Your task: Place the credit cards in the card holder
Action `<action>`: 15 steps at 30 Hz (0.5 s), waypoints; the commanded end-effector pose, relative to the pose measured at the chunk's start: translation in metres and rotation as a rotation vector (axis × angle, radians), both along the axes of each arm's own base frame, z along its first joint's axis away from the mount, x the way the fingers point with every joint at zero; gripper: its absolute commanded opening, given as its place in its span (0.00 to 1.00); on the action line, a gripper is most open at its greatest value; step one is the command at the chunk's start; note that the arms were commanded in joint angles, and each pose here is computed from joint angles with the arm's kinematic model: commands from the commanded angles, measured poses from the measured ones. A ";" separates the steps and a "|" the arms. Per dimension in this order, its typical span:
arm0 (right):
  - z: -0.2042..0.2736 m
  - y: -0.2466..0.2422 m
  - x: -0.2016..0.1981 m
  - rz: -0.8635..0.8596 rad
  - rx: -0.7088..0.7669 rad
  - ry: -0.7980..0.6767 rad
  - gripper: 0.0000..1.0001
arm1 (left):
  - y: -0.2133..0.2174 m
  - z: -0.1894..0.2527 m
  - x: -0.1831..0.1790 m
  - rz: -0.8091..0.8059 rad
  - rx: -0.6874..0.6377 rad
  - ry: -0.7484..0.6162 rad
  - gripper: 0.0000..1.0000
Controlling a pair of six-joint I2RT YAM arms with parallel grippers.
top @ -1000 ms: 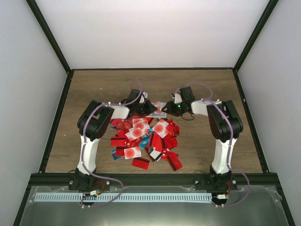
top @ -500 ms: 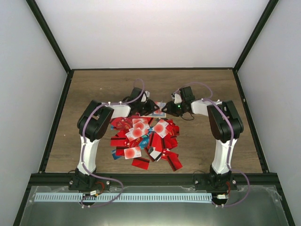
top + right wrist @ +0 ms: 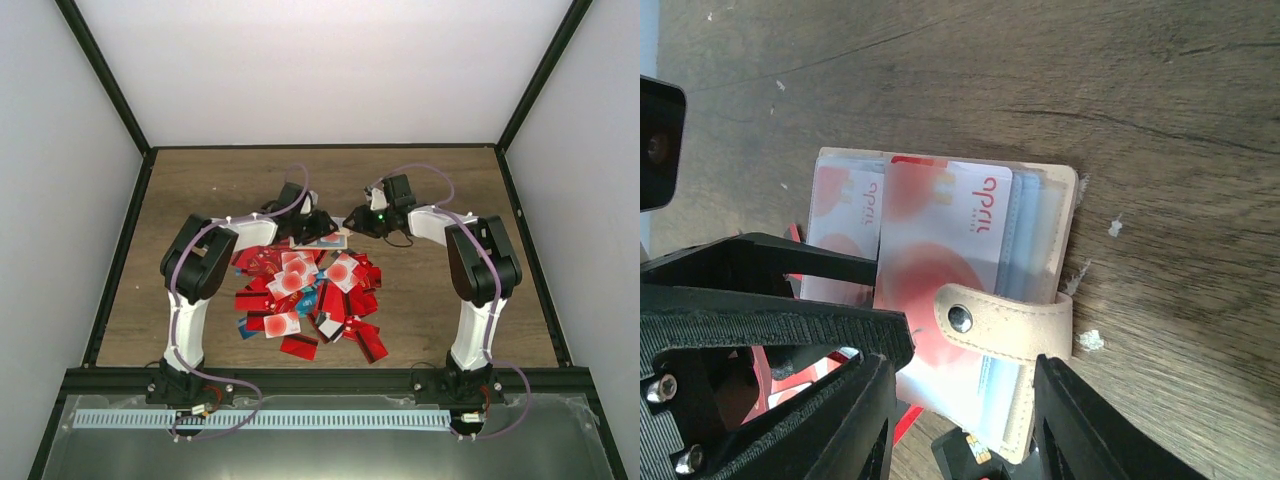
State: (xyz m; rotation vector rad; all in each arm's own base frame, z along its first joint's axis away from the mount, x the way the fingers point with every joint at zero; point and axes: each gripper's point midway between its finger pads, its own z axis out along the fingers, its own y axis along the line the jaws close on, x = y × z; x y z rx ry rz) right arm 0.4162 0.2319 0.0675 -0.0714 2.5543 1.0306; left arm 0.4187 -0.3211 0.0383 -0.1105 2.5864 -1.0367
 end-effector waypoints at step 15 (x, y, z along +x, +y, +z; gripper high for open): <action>-0.011 0.010 0.027 -0.002 0.069 0.019 0.38 | 0.007 -0.035 -0.006 -0.042 0.197 0.053 0.57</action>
